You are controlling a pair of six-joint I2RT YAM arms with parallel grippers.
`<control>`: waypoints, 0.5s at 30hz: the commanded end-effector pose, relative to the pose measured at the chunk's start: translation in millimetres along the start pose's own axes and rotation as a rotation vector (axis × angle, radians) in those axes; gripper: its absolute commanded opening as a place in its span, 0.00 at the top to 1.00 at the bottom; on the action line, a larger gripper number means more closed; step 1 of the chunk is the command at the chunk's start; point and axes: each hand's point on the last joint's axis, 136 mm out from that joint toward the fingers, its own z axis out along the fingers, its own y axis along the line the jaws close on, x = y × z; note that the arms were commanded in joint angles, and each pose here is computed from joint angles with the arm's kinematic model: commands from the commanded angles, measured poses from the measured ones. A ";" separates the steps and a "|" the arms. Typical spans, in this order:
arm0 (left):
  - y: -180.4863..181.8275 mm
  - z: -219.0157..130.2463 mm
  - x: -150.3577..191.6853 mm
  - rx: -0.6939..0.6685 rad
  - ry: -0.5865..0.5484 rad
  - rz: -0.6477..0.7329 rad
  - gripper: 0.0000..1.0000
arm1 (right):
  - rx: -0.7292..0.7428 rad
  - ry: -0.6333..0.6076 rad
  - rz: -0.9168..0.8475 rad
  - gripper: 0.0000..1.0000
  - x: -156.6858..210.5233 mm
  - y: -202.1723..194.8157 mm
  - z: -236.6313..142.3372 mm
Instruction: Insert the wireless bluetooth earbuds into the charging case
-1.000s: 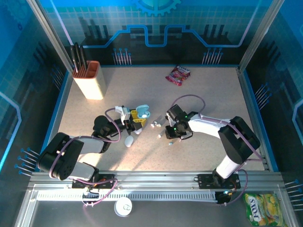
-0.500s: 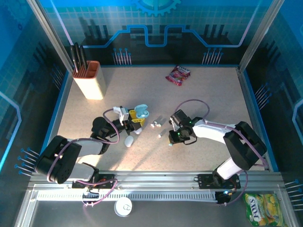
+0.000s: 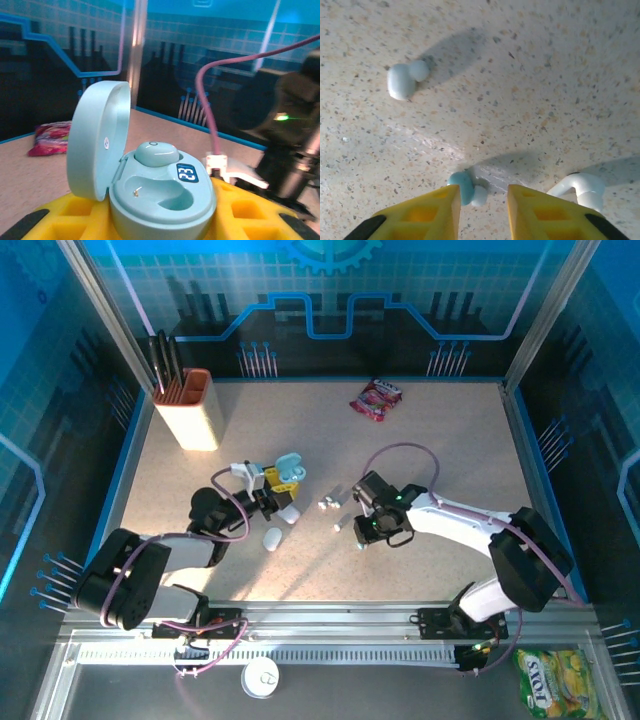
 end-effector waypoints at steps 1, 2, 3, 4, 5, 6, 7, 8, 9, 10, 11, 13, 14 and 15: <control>15.7 -11.6 -11.9 -0.088 -0.049 0.011 0.62 | 0.204 -0.029 -0.086 0.62 -2.8 -8.6 -22.0; 20.9 -14.6 -12.1 -0.112 -0.050 0.017 0.62 | 0.249 -0.019 -0.123 0.60 -1.4 -6.4 -25.9; 24.2 -16.6 -12.2 -0.122 -0.048 0.027 0.62 | 0.292 -0.009 -0.160 0.59 -1.1 -3.1 -29.6; 27.2 -18.1 -12.6 -0.130 -0.048 0.028 0.62 | 0.332 -0.004 -0.194 0.58 -1.3 -0.4 -32.2; 30.0 -19.7 -13.0 -0.138 -0.047 0.028 0.62 | 0.375 0.012 -0.230 0.58 0.0 1.9 -33.4; 32.1 -21.3 -14.3 -0.144 -0.050 0.031 0.62 | 0.419 0.027 -0.264 0.58 0.9 4.4 -33.9; 34.2 -22.4 -15.3 -0.152 -0.053 0.032 0.62 | 0.450 0.038 -0.292 0.57 1.8 7.0 -33.5; 35.7 -23.4 -16.6 -0.156 -0.056 0.032 0.62 | 0.485 0.056 -0.320 0.57 3.6 9.1 -31.1; 36.1 -24.2 -17.5 -0.156 -0.058 0.033 0.63 | 0.513 0.068 -0.343 0.57 4.5 11.8 -28.8; 36.6 -24.7 -18.1 -0.158 -0.059 0.032 0.63 | 0.527 0.079 -0.360 0.57 5.6 14.9 -26.0; 36.4 -25.1 -18.8 -0.156 -0.061 0.032 0.63 | 0.544 0.089 -0.376 0.57 6.7 17.2 -23.6; 36.1 -26.2 -19.6 -0.154 -0.060 0.034 0.63 | 0.560 0.099 -0.399 0.57 8.0 21.9 -18.5; 36.4 -26.8 -19.9 -0.156 -0.060 0.035 0.63 | 0.567 0.106 -0.408 0.57 8.7 23.0 -15.7; 36.6 -27.1 -20.4 -0.157 -0.058 0.036 0.63 | 0.573 0.109 -0.414 0.57 9.2 24.0 -13.1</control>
